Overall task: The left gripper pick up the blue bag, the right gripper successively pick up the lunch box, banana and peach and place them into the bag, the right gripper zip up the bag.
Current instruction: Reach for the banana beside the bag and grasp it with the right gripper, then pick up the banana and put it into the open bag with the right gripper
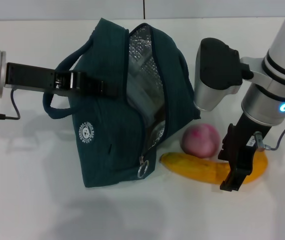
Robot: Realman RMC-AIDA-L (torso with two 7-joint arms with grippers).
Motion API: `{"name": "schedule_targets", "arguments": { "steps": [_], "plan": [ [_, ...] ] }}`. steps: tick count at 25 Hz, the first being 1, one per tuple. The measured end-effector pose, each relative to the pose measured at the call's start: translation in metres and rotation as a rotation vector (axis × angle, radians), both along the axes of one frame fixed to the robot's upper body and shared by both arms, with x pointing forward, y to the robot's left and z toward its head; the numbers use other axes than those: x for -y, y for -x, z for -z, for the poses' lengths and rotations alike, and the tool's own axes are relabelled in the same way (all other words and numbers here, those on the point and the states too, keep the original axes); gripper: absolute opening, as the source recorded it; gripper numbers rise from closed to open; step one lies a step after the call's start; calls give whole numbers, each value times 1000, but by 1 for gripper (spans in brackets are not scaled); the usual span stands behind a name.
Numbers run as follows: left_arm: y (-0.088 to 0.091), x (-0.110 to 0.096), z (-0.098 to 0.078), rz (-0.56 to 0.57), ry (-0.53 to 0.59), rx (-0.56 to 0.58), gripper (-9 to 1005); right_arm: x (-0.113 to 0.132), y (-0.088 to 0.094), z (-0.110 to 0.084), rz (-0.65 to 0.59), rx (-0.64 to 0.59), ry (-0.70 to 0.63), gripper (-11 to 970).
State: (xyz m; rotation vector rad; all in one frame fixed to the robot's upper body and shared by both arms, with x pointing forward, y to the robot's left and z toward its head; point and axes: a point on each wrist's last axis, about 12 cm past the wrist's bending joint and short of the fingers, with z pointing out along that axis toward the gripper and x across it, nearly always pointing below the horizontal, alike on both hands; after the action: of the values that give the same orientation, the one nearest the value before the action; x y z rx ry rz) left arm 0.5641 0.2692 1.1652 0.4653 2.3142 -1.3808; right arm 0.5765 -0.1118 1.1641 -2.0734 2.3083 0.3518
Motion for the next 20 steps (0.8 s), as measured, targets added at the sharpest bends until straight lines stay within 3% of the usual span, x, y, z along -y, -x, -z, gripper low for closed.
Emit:
{"name": "schedule_targets", "arguments": {
  "steps": [20],
  "plan": [
    [-1,0,-1,3,-3,8,37,-3,-3,9,-3,19,23,525]
  ]
}}
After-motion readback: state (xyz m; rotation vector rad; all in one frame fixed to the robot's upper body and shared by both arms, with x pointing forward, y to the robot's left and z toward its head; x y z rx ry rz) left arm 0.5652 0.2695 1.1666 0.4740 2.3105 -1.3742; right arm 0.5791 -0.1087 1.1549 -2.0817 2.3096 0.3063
